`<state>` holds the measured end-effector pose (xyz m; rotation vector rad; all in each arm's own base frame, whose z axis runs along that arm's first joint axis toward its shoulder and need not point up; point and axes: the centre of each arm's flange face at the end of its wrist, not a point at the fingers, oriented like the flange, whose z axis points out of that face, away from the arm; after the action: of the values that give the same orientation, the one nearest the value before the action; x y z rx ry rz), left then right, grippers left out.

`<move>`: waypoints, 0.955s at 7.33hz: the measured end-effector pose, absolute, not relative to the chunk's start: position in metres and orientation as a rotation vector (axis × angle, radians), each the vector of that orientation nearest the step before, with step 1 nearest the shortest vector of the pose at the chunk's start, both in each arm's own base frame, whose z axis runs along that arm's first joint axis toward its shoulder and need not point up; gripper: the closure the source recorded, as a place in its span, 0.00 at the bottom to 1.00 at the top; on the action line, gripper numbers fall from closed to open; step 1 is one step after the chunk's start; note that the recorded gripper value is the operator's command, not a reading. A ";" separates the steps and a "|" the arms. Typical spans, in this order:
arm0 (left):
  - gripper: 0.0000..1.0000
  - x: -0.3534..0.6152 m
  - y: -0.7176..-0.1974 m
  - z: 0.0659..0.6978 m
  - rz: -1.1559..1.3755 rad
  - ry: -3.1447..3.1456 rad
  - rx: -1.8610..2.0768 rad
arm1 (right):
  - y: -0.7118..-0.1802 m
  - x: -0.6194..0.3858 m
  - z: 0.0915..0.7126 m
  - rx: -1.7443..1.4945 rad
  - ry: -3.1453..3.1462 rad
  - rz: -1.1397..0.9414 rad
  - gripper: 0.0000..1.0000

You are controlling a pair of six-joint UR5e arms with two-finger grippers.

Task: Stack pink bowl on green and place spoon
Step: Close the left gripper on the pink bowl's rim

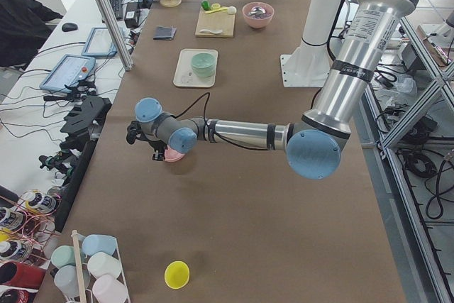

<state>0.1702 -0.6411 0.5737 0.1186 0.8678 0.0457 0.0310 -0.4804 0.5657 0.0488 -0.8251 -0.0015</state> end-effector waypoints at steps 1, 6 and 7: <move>0.26 0.179 -0.638 0.579 0.054 0.857 0.111 | -0.480 0.031 0.567 0.047 -0.825 0.000 0.00; 1.00 0.195 -0.630 0.597 0.065 0.843 0.070 | -0.480 0.031 0.566 0.047 -0.825 0.002 0.00; 1.00 0.193 -0.630 0.597 0.061 0.846 0.067 | -0.480 0.031 0.565 0.049 -0.827 0.001 0.00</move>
<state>0.1934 -0.6302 0.5969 0.0670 0.8461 0.0610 0.0309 -0.4803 0.5652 0.0487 -0.8266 0.0011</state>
